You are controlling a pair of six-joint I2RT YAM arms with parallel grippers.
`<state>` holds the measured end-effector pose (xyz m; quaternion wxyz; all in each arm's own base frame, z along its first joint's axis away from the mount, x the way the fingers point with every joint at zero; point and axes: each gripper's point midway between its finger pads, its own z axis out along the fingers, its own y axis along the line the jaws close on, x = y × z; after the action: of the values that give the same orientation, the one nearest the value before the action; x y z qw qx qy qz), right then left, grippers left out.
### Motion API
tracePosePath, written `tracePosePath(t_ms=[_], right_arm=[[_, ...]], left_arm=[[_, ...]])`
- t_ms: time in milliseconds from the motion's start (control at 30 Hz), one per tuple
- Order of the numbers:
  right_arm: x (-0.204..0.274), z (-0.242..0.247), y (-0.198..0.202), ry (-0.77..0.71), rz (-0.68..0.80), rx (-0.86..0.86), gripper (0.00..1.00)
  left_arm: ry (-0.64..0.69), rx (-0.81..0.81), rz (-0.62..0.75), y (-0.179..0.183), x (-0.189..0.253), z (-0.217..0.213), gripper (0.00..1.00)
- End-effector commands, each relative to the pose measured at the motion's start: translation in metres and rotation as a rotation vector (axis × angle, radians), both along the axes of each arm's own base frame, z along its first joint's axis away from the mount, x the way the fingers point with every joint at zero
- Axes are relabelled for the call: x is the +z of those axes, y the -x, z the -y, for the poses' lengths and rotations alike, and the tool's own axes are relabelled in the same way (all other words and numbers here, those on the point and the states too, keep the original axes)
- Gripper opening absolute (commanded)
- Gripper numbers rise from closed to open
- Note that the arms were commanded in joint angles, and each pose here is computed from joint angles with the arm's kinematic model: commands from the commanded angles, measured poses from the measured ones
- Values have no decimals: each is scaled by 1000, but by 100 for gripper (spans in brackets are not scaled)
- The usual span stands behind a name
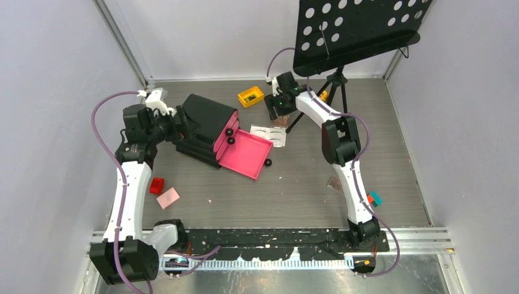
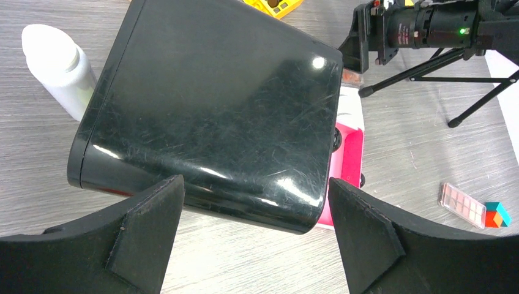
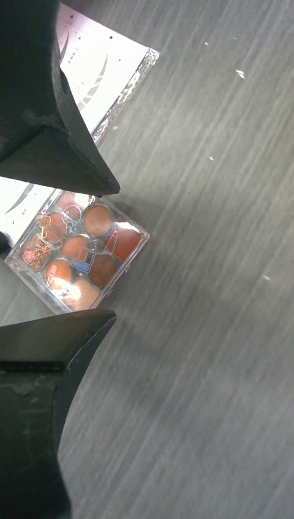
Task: Organize the makeup
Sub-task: Pick up the makeup tool from the center of the board.
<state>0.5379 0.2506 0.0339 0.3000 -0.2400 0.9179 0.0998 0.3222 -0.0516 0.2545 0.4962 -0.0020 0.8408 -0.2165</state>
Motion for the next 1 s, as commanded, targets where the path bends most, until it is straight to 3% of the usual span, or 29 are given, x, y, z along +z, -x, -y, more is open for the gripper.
tracePosePath(t_ms=[0, 233, 400, 600, 967], right_arm=[[14, -10, 20, 25, -4, -26, 73], [73, -14, -28, -81, 212, -227, 83], [100, -7, -39, -133, 269, -366, 87], [85, 10, -29, -110, 164, -571, 88], [44, 7, -1, -56, -6, -660, 93]], left_arm=[[11, -26, 64, -5, 21, 5, 89], [12, -24, 67, -5, 22, 5, 89], [16, -25, 69, -5, 22, 5, 89], [21, -27, 65, -5, 21, 6, 89], [20, -30, 79, -3, 26, 7, 89]])
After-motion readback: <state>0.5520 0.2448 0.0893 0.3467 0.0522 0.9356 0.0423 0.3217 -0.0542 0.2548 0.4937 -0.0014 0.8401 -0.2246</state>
